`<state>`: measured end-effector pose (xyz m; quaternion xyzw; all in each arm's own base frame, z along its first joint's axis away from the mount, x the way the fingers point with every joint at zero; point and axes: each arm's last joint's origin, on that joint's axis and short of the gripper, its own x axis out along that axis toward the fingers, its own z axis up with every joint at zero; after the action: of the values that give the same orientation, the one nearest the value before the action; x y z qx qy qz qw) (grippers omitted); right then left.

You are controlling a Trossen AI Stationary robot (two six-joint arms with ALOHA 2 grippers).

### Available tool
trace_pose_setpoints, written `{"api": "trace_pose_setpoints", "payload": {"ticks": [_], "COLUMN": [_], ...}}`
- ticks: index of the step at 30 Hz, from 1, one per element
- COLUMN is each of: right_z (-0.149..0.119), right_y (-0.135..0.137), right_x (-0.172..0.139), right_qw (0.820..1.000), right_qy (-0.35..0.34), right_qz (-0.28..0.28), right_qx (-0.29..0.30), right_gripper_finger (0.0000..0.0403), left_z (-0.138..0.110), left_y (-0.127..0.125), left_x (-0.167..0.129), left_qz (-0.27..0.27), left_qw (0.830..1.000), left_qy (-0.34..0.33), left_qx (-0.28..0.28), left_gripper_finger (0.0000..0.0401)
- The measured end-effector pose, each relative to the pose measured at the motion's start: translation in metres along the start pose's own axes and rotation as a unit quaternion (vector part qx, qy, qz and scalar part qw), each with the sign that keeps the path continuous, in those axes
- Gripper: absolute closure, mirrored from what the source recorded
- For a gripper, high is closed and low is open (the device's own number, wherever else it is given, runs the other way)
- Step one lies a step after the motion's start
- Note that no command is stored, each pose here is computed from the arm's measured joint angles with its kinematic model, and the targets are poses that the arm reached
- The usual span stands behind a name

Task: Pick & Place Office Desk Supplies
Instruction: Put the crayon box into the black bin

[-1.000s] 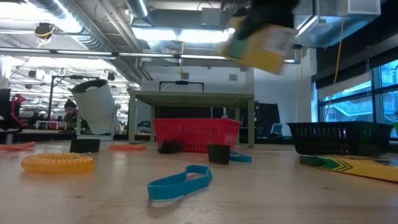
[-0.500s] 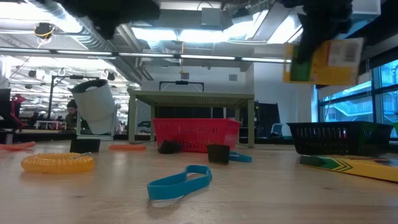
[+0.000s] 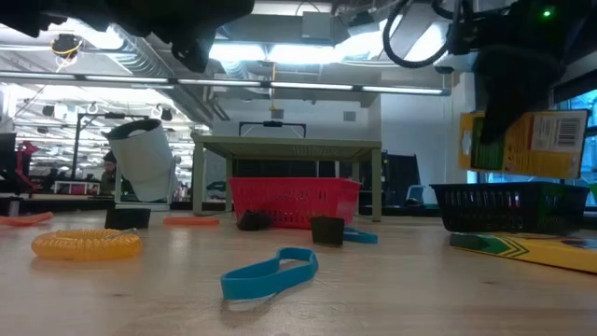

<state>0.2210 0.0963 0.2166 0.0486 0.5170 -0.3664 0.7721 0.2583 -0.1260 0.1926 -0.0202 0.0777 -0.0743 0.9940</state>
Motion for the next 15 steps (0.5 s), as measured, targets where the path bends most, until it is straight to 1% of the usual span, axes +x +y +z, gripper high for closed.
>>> {"api": "trace_pose_setpoints", "payload": {"ticks": [4,6,11,13,15], "right_z": [0.001,0.001,0.0,0.0,0.001], "right_y": [0.0,0.001,0.005,0.007,0.01], "right_x": [0.003,0.004,0.01,0.012,0.013], "right_qw": [0.999,0.995,0.977,0.968,0.962], "right_qy": [0.003,0.01,0.055,0.056,0.047], "right_qz": [-0.006,-0.005,0.017,0.023,0.029], "right_qx": [-0.051,-0.098,-0.204,-0.242,-0.268], "right_gripper_finger": [0.0372,0.0372,0.0372,0.0372,0.0372], "left_z": [0.0,0.0,-0.001,-0.001,-0.001], "left_y": [0.005,0.008,0.015,0.017,0.02], "left_x": [0.002,0.002,0.005,0.006,0.006], "left_qz": [0.002,0.005,-0.017,-0.02,-0.02], "left_qw": [1.0,1.0,1.0,1.0,1.0], "left_qy": [0.001,0.004,0.014,0.017,0.017], "left_qx": [0.009,0.01,0.009,0.009,0.008], "left_gripper_finger": [0.0358,0.0361,0.0363,0.0363,0.0361]}}
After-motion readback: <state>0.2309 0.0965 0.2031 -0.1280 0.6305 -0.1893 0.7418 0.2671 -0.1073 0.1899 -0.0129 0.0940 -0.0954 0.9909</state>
